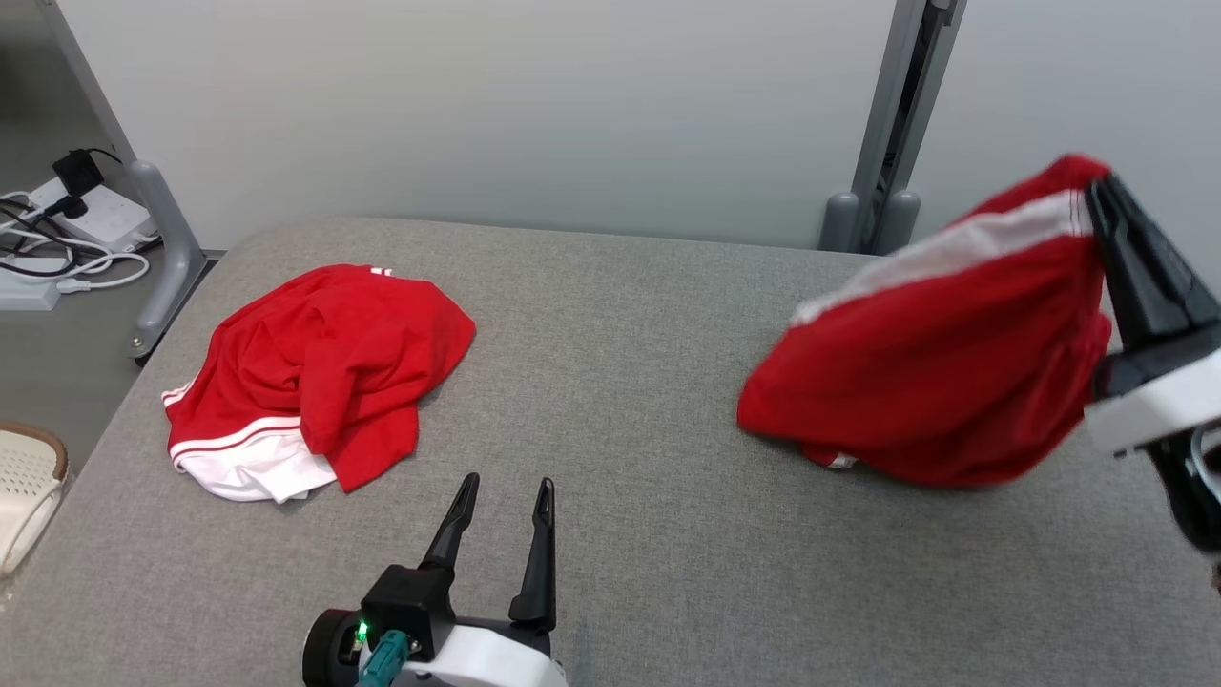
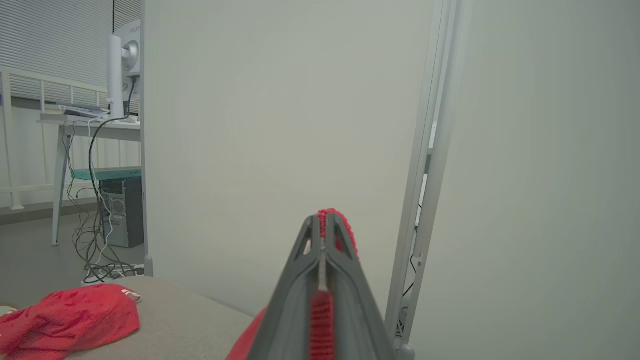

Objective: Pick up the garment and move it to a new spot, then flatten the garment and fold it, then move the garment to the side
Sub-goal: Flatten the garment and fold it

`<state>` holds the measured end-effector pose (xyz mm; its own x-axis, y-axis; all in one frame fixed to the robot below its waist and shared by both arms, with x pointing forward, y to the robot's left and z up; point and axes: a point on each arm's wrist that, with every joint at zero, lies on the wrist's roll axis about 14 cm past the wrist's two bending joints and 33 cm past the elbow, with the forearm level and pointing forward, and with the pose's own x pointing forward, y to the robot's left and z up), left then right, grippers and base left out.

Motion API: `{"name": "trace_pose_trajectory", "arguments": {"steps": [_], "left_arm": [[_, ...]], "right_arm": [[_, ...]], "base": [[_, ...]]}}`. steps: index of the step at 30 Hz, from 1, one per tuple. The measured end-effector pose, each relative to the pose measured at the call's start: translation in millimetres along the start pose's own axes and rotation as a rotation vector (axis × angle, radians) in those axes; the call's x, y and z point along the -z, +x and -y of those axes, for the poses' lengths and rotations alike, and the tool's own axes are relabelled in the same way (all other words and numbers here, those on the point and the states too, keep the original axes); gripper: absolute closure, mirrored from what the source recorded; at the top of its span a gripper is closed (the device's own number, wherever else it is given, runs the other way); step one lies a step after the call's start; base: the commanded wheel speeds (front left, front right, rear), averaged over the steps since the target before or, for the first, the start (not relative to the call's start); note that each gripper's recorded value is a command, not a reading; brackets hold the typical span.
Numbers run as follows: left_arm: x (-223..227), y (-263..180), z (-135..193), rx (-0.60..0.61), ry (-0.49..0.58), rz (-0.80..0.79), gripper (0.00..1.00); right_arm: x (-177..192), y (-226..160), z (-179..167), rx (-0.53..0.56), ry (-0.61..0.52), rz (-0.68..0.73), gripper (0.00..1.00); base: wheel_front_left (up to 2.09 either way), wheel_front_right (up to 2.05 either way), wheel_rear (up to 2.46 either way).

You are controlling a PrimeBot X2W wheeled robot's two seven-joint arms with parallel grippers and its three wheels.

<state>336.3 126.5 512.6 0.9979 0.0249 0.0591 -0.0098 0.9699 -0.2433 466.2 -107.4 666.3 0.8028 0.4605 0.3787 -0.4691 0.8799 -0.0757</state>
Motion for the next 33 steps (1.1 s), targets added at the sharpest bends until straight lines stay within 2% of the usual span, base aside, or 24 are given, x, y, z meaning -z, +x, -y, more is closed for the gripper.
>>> {"name": "trace_pose_trajectory", "arguments": {"steps": [4,9,15,19,24,25,26,33], "left_arm": [[3,-1,2,0.003,-0.010,-0.009,0.00],[4,3,8,0.024,-0.013,-0.013,0.00],[8,10,19,0.061,-0.011,-0.026,0.00],[12,13,29,0.092,-0.007,-0.036,0.00],[15,17,39,0.124,-0.005,-0.046,0.00],[16,17,41,0.130,-0.005,-0.049,0.00],[17,18,42,0.136,-0.003,-0.053,0.00],[21,24,56,0.179,0.007,-0.062,0.00]], "right_arm": [[62,-50,4,0.020,-0.007,-0.200,1.00],[117,-114,-18,0.021,0.081,-0.390,1.00],[152,-177,-55,-0.014,0.185,-0.554,1.00],[164,-208,-50,0.020,0.189,-0.632,1.00],[171,-233,-21,0.149,0.204,-0.676,1.00],[172,-236,-17,0.174,0.209,-0.679,0.65],[171,-237,-13,0.189,0.210,-0.675,0.00],[159,-233,6,0.291,0.251,-0.613,0.00]], "base": [[0.00,0.00,0.00],[0.00,0.00,0.00],[0.00,0.00,0.00],[0.00,0.00,0.00],[0.00,0.00,0.00],[0.00,0.00,0.00],[0.00,0.00,0.00],[0.00,0.00,0.00]]}}
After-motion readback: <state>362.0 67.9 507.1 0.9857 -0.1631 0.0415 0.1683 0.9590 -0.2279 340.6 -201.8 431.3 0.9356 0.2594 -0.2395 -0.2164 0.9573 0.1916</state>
